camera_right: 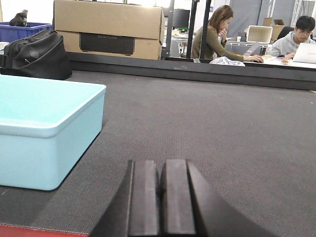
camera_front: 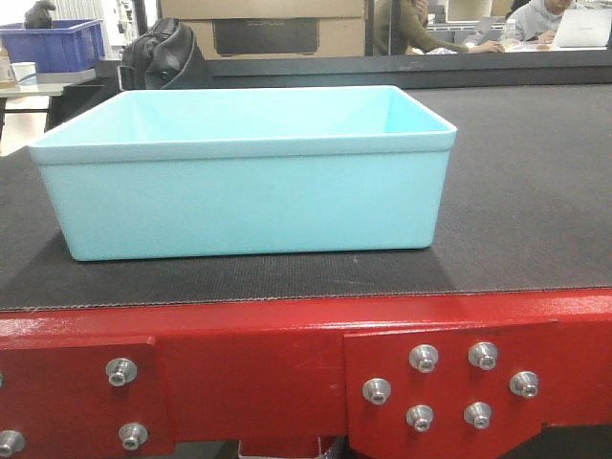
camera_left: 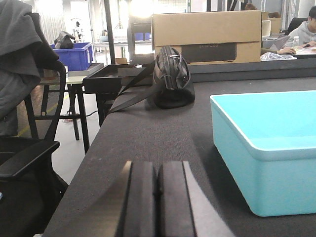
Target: Fetch blue bin and place on conveyor start
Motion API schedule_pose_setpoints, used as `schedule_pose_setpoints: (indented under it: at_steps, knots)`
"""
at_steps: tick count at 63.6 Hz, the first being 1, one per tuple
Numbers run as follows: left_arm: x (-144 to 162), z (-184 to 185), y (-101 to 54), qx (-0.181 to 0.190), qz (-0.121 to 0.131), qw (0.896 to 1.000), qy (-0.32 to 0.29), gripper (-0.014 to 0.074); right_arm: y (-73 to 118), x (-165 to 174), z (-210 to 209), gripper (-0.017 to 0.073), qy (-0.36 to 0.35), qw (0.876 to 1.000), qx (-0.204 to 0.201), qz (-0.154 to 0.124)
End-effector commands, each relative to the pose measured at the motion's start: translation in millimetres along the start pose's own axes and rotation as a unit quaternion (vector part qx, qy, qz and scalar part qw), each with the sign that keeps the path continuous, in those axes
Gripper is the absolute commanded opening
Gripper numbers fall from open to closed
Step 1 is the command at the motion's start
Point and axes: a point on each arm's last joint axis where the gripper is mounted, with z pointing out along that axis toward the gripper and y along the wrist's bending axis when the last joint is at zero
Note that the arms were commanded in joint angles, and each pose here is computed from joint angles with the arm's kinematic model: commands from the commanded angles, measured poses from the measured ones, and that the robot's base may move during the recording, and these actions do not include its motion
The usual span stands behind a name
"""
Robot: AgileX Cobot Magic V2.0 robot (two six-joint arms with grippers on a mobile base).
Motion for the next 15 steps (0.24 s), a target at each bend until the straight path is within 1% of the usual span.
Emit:
schedule_pose_setpoints:
  at_steps: [1, 15]
  knots:
    - [-3.0, -0.5, -0.1, 0.002, -0.001, 1.0, -0.016, -0.0111, -0.4, -1.8, -0.4, -0.0165, -0.012, 1.0, 0.003, 0.002]
    - [-3.0, -0.5, -0.1, 0.002, -0.001, 1.0, -0.016, -0.0111, -0.4, -1.8, -0.4, -0.0165, -0.012, 1.0, 0.003, 0.002]
